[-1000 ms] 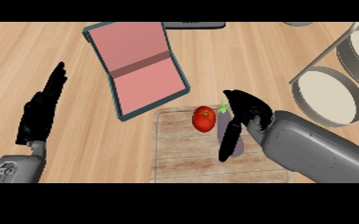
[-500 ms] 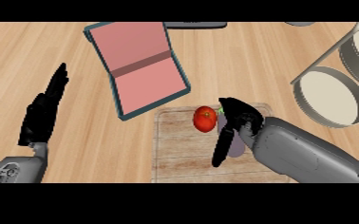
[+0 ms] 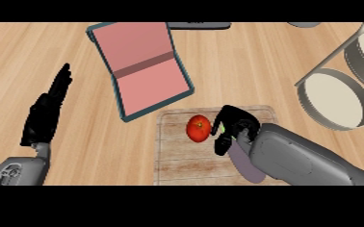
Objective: Pick the eggplant from the cutting board and place it in the tiered basket
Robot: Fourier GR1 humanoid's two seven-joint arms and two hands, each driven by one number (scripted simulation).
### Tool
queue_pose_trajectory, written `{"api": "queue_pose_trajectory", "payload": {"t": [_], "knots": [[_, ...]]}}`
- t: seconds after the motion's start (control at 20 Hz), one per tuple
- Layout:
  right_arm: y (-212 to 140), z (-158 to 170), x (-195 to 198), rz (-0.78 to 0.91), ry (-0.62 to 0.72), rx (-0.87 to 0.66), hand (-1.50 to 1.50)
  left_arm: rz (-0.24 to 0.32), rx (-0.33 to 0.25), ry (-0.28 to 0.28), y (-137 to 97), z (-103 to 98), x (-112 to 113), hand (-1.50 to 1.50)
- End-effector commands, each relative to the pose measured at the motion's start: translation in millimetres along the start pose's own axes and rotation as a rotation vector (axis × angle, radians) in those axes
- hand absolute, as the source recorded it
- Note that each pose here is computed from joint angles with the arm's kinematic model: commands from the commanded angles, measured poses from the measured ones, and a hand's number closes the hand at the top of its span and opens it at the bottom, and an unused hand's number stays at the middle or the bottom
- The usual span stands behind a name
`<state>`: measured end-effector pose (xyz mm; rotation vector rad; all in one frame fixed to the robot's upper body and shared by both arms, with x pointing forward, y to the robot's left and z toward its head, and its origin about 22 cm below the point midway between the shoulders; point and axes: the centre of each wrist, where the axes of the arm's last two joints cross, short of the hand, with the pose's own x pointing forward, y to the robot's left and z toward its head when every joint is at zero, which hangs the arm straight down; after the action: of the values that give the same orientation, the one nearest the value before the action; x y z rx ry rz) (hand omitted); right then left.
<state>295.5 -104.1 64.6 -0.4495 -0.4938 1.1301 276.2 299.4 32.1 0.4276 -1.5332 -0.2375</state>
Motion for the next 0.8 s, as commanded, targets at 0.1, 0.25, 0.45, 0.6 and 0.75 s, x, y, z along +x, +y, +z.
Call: {"api": "queue_pose_trajectory", "payload": {"t": [0.1, 0.25, 0.45, 0.6, 0.75], "knots": [[18.8, 5.2, 19.9, 0.032, 0.113, 0.017, 1.50, 0.004, 0.013, 0.015, 9.3, -2.5, -3.5, 0.00], [-3.0, 13.7, 25.4, -0.092, 0.095, 0.030, 1.50, 0.001, 0.006, 0.018, 0.5, -1.0, -4.1, 0.00], [-1.4, 15.0, 15.9, -0.156, 0.040, -0.102, 1.50, -0.005, -0.003, -0.006, 15.3, -3.7, 9.9, 0.00], [5.4, 29.2, 38.5, -0.148, -0.118, -0.306, 1.50, -0.004, 0.007, 0.005, 10.7, 1.8, -0.8, 0.00], [26.0, 26.2, 46.4, -0.150, -0.257, -0.461, 1.50, -0.012, 0.009, 0.003, -5.1, -7.6, 1.3, 0.00]]}}
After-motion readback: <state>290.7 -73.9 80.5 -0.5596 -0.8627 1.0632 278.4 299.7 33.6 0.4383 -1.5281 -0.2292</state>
